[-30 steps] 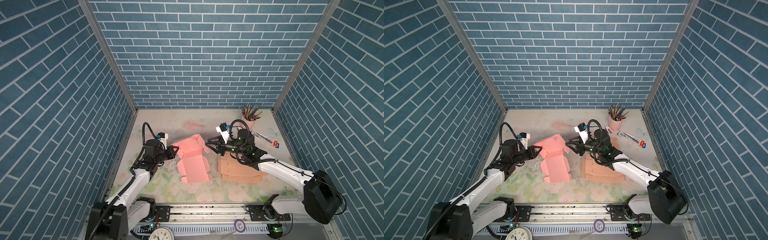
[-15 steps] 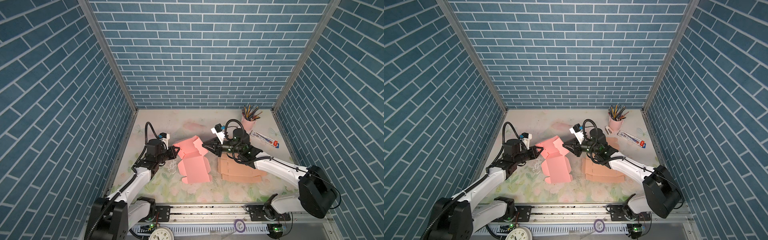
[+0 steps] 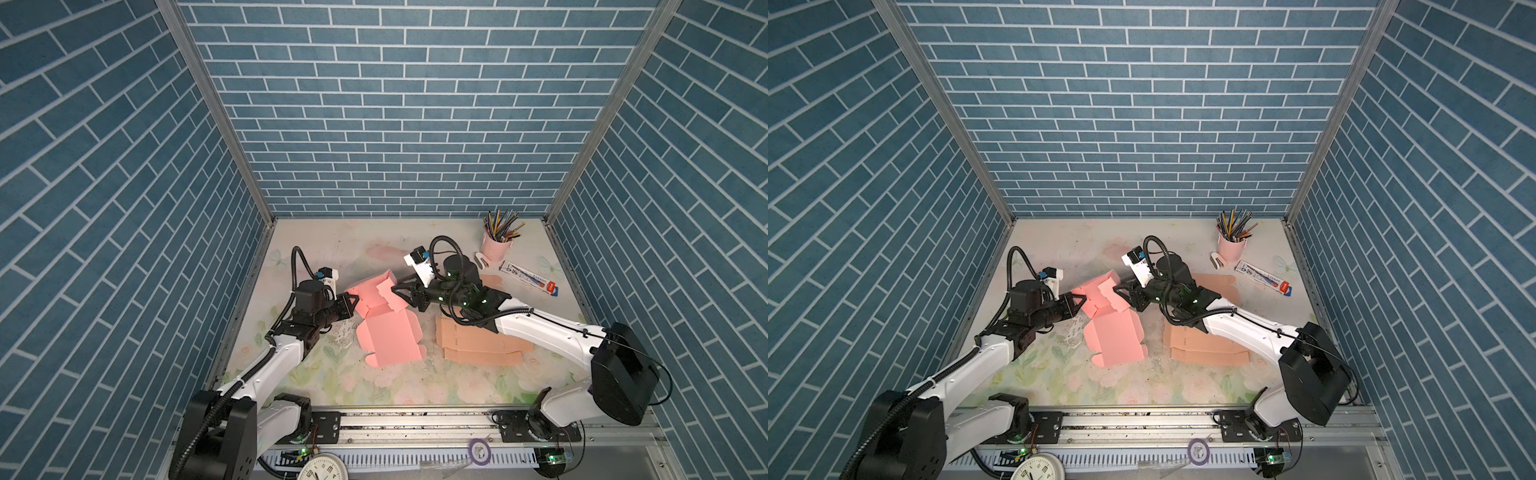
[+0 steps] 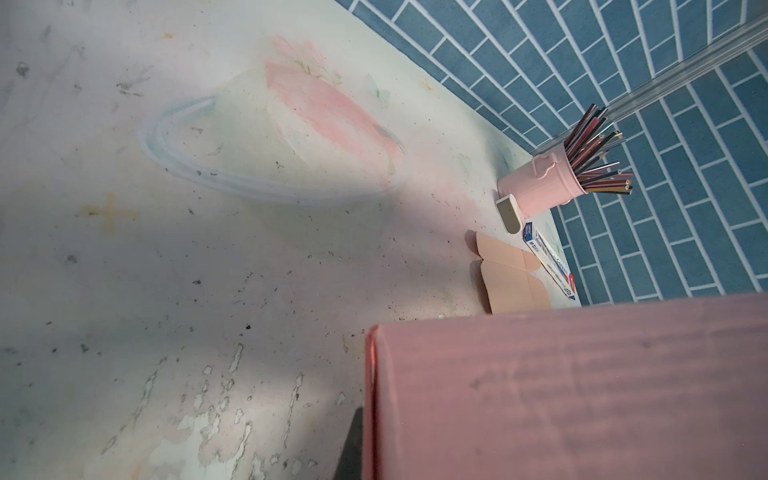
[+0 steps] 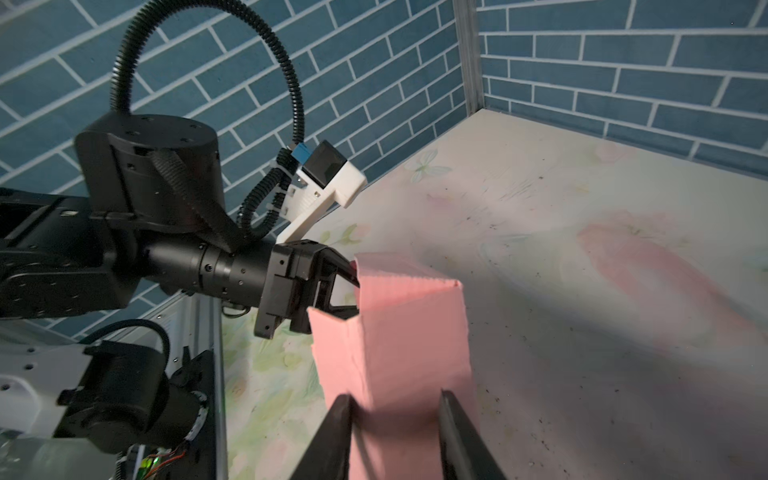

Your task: Fold the paper box

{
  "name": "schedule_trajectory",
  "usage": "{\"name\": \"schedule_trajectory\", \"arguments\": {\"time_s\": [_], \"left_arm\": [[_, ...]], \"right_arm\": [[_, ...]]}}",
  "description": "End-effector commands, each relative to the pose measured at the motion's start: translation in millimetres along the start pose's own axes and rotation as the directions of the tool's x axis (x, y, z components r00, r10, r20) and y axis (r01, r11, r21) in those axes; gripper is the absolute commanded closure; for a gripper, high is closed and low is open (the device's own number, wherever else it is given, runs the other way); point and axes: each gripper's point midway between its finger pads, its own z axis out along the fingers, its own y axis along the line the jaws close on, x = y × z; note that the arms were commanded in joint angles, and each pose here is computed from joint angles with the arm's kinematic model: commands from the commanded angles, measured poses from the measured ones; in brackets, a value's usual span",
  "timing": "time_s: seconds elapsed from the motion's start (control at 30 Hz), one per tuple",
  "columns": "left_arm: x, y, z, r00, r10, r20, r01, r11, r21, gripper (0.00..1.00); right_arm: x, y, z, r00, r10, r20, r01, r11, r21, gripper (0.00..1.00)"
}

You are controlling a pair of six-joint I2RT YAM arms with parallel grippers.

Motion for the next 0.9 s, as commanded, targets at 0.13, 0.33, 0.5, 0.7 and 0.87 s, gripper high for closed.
{"name": "schedule_trajectory", "arguments": {"time_s": [0.13, 0.33, 0.5, 0.7, 0.87], "left_arm": [[0.1, 5.3, -1.4, 0.996, -0.064, 0.055, 0.065, 0.997, -0.029, 1.00], [5.8, 10.8, -2.2, 0.993, -0.096, 0.072, 0.099, 0.994, -0.048, 1.00], [8.9, 13.0, -0.3, 0.993, -0.098, 0.065, 0.102, 0.993, -0.065, 1.00], [10.6, 16.1, 2.4, 0.991, -0.119, 0.067, 0.124, 0.989, -0.078, 1.00], [11.6, 12.9, 4.4, 0.991, -0.119, 0.063, 0.124, 0.990, -0.075, 1.00]], "right_arm": [[9.8, -31.4, 14.9, 0.992, -0.070, -0.108, 0.099, 0.951, 0.291, 0.62], [11.8, -42.1, 17.6, 0.983, -0.088, -0.163, 0.148, 0.900, 0.409, 0.62], [14.1, -42.5, 25.5, 0.965, -0.137, -0.224, 0.230, 0.853, 0.468, 0.65], [20.4, -48.1, 37.9, 0.925, -0.174, -0.339, 0.343, 0.767, 0.542, 0.76], [25.1, -51.2, 42.4, 0.895, -0.202, -0.397, 0.412, 0.715, 0.565, 0.82]]}}
